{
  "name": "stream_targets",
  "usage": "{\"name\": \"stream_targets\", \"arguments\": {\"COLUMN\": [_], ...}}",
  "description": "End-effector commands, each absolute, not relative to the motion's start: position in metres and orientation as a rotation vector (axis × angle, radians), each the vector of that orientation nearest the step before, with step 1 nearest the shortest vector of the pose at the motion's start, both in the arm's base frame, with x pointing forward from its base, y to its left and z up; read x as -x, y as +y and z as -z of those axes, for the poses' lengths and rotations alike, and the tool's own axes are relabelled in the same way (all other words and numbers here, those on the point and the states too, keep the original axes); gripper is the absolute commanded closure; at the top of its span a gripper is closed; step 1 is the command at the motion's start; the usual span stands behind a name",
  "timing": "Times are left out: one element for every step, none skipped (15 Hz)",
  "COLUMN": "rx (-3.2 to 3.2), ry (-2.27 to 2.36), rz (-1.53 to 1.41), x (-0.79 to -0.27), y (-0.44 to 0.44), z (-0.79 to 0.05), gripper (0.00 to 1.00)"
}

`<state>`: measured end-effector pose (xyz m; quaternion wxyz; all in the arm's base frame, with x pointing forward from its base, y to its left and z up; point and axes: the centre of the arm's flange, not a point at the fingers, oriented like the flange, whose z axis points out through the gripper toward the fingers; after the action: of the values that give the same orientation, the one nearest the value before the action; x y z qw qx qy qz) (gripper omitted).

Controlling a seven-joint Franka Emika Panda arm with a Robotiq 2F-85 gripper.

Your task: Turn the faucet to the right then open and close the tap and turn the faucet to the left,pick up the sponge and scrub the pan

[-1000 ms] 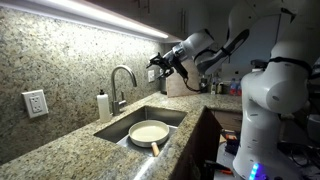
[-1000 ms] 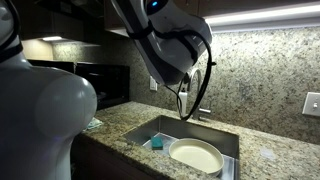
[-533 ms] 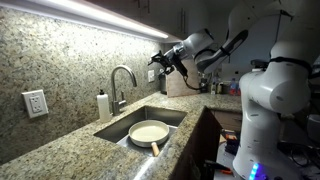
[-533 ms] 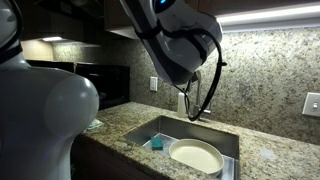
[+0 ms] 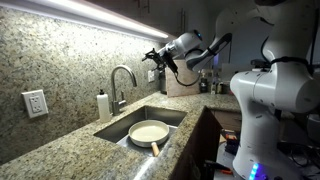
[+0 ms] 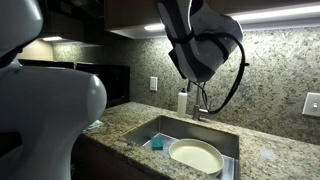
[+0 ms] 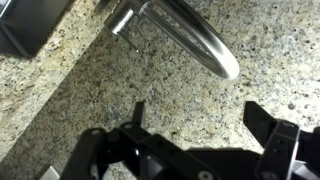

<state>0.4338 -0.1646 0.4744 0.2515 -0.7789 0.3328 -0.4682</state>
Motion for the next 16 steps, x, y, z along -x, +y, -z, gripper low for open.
{"name": "stream_targets", "arguments": {"rx": [2.154,2.161,2.158,2.149,2.150,2.148,2.175,2.177,2.166,2.149,2.136,2.129,2.128,2.127,2.127,2.127], "ry": [0.921,0.950,0.968,0.976,0.962,0.922,0.979,0.965,0.955,0.948,0.945,0.945,0.946,0.945,0.945,0.945], "rz": [1.235,1.235,1.233,1.236,1.220,1.155,1.240,1.213,1.186,1.168,1.158,1.156,1.159,1.161,1.162,1.162], "x": [-0.483,-0.484,-0.483,-0.485,-0.489,-0.497,-0.461,-0.465,-0.468,-0.471,-0.472,-0.473,-0.473,-0.473,-0.474,-0.474], "y": [-0.229,-0.240,-0.253,-0.267,-0.279,-0.289,-0.236,-0.239,-0.239,-0.237,-0.236,-0.237,-0.238,-0.238,-0.238,-0.238], "z": [-0.471,-0.469,-0.466,-0.461,-0.458,-0.450,-0.418,-0.404,-0.394,-0.387,-0.385,-0.384,-0.385,-0.386,-0.386,-0.386], "gripper": [0.00,0.00,0.00,0.00,0.00,0.00,0.00,0.00,0.00,0.00,0.00,0.00,0.00,0.00,0.00,0.00]}}
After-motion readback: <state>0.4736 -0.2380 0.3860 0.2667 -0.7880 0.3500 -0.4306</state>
